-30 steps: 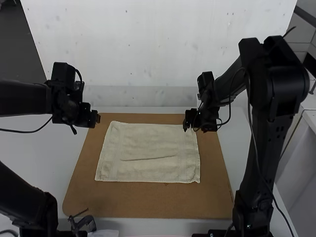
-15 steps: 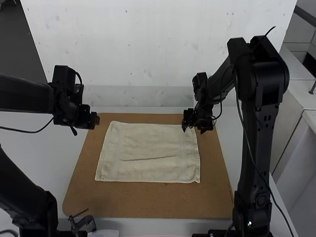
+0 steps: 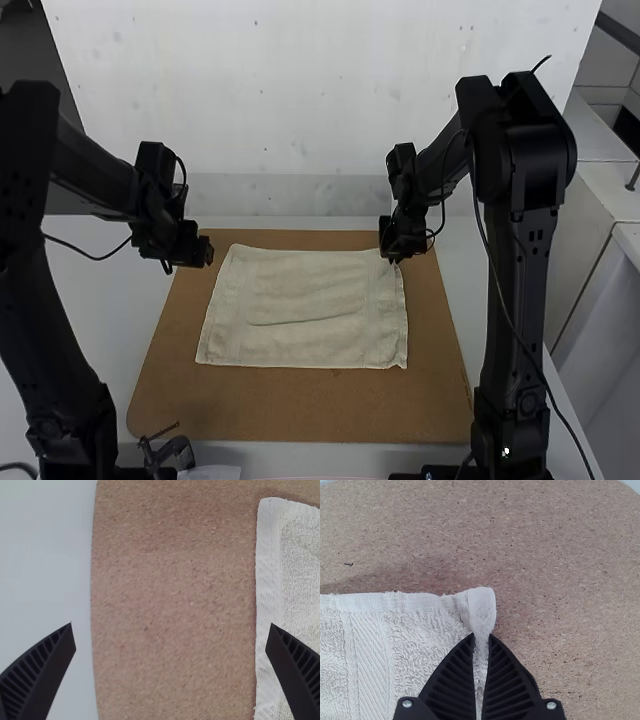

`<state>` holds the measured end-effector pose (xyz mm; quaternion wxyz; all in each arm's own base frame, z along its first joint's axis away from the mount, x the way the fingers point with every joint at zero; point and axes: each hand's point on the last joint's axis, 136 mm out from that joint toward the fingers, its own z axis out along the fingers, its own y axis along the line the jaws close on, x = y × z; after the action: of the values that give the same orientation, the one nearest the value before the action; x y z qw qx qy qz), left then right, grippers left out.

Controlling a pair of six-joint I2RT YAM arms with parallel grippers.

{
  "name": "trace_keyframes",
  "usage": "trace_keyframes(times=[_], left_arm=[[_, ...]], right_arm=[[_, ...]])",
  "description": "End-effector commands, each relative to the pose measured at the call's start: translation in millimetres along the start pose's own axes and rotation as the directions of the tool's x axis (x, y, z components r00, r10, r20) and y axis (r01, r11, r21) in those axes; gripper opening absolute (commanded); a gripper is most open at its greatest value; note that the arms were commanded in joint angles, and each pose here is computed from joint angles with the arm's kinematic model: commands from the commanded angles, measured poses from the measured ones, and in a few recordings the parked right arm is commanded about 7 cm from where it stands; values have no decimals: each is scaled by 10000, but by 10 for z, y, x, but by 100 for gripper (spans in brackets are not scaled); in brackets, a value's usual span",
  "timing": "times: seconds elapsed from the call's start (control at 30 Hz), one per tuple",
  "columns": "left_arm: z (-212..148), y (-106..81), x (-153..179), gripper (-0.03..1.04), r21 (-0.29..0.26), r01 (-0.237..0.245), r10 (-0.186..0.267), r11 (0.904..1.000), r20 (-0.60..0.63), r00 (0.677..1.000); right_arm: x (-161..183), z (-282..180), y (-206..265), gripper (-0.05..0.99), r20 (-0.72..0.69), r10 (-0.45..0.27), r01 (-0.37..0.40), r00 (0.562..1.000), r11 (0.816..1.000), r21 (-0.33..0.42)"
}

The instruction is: Fold the towel.

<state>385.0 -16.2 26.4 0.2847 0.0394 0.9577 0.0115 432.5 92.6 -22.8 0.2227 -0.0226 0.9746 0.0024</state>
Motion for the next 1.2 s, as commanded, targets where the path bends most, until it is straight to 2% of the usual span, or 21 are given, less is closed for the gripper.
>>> trace_keyframes(times=[0.0,0.27,0.47,0.67,0.7,0.8,0.9,0.93,1.03,1.07,1.17], left_arm=[[97,-119,-241,98,133,-238,236,9996,87,9997],[371,-254,-438,97,110,-482,484,9988,-158,9987],[497,-437,-586,97,349,-766,774,9965,-221,9968],[663,-579,-512,96,822,-822,914,9932,-1148,9892],[690,-634,-467,92,1047,-835,970,9910,-1322,9865],[778,-710,-327,75,1148,-846,1056,9898,-1906,9760],[866,-738,-303,21,1123,-644,867,9916,-2064,9746],[865,-752,-295,14,1140,-670,897,9912,-2076,9741],[854,-807,-333,11,1220,-787,1018,9894,-1973,9750],[843,-826,-342,3,1276,-851,1089,9882,-1934,9750],[793,-860,-394,2,1340,-898,1131,9869,-1778,9775]], right_arm=[[205,169,25,1,-645,-104,103,9979,9999,-18],[226,171,1,1,-691,-126,127,9975,9999,6],[248,175,-2,2,-736,-161,162,9972,9999,11],[233,180,-33,2,-721,-88,91,9974,9999,42],[228,175,-32,1,-706,-87,90,9975,10000,39],[247,165,-43,1,-708,-102,111,9974,9999,111],[251,133,-35,2,-640,-156,164,9978,9998,125],[255,127,-36,2,-640,-156,164,9978,9998,125],[252,114,-50,1,-610,-140,149,9980,9998,132],[252,114,-50,1,-610,-140,149,9980,9998,132],[198,106,-71,2,-503,-75,83,9987,9998,157]])
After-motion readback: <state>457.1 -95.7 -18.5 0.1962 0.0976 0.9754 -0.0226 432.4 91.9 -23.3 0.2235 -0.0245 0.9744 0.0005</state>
